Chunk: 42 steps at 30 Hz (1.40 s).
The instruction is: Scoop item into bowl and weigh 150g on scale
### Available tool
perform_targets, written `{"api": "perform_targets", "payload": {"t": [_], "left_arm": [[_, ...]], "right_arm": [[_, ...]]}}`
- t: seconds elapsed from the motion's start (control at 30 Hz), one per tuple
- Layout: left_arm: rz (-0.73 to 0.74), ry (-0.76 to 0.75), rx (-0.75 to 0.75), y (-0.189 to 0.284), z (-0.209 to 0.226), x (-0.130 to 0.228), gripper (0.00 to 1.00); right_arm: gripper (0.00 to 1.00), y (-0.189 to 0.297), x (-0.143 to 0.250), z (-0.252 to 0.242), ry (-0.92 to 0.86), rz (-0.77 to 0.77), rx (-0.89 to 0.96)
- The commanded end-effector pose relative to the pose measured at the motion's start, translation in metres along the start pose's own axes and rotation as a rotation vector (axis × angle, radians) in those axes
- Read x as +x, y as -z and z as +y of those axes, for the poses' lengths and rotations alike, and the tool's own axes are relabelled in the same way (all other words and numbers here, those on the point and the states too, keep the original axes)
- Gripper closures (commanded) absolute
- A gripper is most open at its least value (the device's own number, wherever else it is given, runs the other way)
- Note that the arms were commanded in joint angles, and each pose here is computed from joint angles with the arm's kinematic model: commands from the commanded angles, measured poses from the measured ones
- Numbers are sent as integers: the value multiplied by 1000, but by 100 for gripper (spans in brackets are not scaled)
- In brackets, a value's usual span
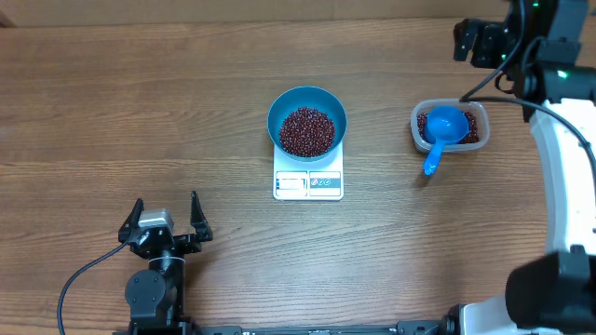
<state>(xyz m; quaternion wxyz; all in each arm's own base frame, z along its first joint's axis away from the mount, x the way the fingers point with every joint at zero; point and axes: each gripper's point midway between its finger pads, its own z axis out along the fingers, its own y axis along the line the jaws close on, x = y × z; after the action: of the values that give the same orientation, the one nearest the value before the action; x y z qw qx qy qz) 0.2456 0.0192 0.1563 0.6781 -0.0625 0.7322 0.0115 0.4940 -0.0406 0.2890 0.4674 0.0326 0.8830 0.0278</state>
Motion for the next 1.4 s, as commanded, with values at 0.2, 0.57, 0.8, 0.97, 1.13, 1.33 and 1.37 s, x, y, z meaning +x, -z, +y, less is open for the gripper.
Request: {"api": "perform_targets", "payload": {"t": [0.2,0.57,0.8,0.97,1.13,1.33,1.37], "left_arm": [[-8,-14,-2,0,1,-1,1],[-8,-14,-2,0,1,-1,0],[-8,-14,-2,0,1,-1,1],[-8,-14,-2,0,1,-1,0],[-8,-14,-2,0,1,-1,0],[-8,-14,-2,0,1,-1,1],[-8,-14,-2,0,1,-1,1]], "right_arm": [[0,31,-22,6,104,-222,-7],[0,66,50,26,145,-390,-103],[0,103,88,32,172,-534,-106],[0,127,119,37,191,-607,-109],[0,148,144,39,203,-672,-107],[0,163,169,41,217,-749,-107],[0,164,173,41,219,-759,-107]]}}
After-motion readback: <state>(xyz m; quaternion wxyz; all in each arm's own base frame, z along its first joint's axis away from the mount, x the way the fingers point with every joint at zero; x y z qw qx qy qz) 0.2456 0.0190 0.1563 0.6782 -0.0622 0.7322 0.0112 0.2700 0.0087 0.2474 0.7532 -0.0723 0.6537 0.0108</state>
